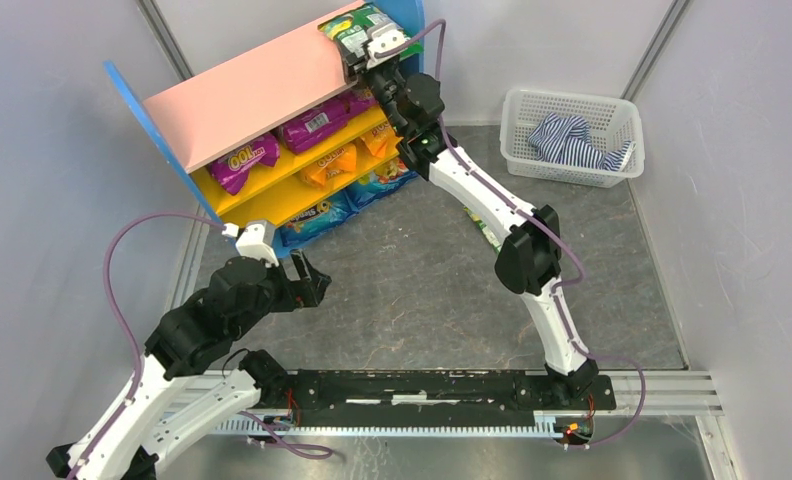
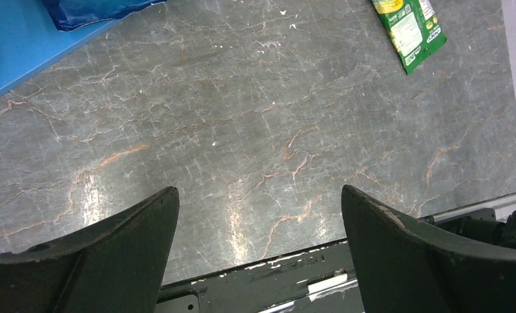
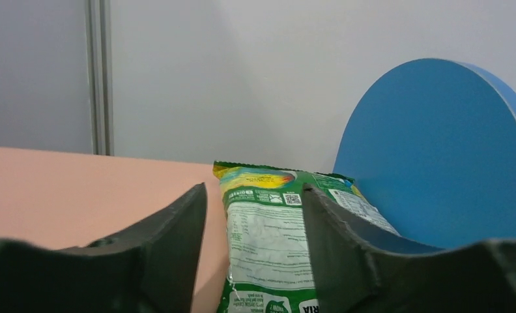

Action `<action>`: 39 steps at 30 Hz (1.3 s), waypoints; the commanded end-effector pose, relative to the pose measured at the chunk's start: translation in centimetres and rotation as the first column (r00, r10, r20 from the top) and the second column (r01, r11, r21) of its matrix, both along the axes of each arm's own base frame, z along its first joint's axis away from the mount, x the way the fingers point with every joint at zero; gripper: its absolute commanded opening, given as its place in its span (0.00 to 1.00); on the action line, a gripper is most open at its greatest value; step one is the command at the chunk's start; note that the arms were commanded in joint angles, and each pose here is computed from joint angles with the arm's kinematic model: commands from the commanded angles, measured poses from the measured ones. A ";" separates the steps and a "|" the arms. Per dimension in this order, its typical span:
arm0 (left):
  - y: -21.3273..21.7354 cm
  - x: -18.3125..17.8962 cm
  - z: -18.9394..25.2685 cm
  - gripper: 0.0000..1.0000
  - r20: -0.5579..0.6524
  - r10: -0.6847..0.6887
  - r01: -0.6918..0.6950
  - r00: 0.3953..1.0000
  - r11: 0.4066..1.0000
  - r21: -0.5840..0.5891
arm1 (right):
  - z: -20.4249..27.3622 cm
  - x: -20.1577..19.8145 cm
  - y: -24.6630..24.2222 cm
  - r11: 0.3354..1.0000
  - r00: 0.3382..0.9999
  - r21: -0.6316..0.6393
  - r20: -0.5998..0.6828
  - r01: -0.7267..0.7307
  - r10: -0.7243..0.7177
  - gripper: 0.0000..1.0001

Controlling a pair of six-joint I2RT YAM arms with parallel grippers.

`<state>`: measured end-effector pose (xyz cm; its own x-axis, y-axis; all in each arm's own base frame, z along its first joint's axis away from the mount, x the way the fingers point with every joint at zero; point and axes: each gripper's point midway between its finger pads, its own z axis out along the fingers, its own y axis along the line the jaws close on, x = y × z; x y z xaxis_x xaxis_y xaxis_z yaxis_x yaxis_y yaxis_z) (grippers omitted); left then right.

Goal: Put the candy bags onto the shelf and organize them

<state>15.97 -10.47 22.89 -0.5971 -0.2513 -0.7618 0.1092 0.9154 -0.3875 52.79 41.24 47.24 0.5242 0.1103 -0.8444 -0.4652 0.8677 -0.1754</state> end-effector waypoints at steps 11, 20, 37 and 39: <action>-0.1 0.3 0.3 1.00 0.015 -0.014 0.013 1.000 1.000 0.017 | 7.5 -7.5 -7.6 0.942 0.960 0.335 -0.257 -0.020 0.112 0.75; -0.2 0.1 0.4 1.00 0.023 -0.031 0.031 0.999 0.999 0.009 | 3.0 -7.9 -10.3 0.793 0.846 0.604 -0.377 -0.085 0.378 0.76; -0.2 -0.1 0.6 1.00 0.032 -0.038 0.038 0.999 0.999 0.001 | -0.8 -4.0 -8.3 0.672 0.720 0.724 -0.380 -0.160 0.581 0.63; -0.2 0.0 0.6 1.00 0.030 -0.039 0.039 0.999 0.999 0.004 | -0.9 -3.8 -8.2 0.670 0.722 0.725 -0.377 -0.160 0.580 0.59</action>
<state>15.80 -10.51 23.06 -0.5949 -0.2546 -0.7624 0.1179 0.9106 -0.3962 49.85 33.98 42.82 -0.2554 0.7250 -0.6396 -0.5405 0.4415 0.7162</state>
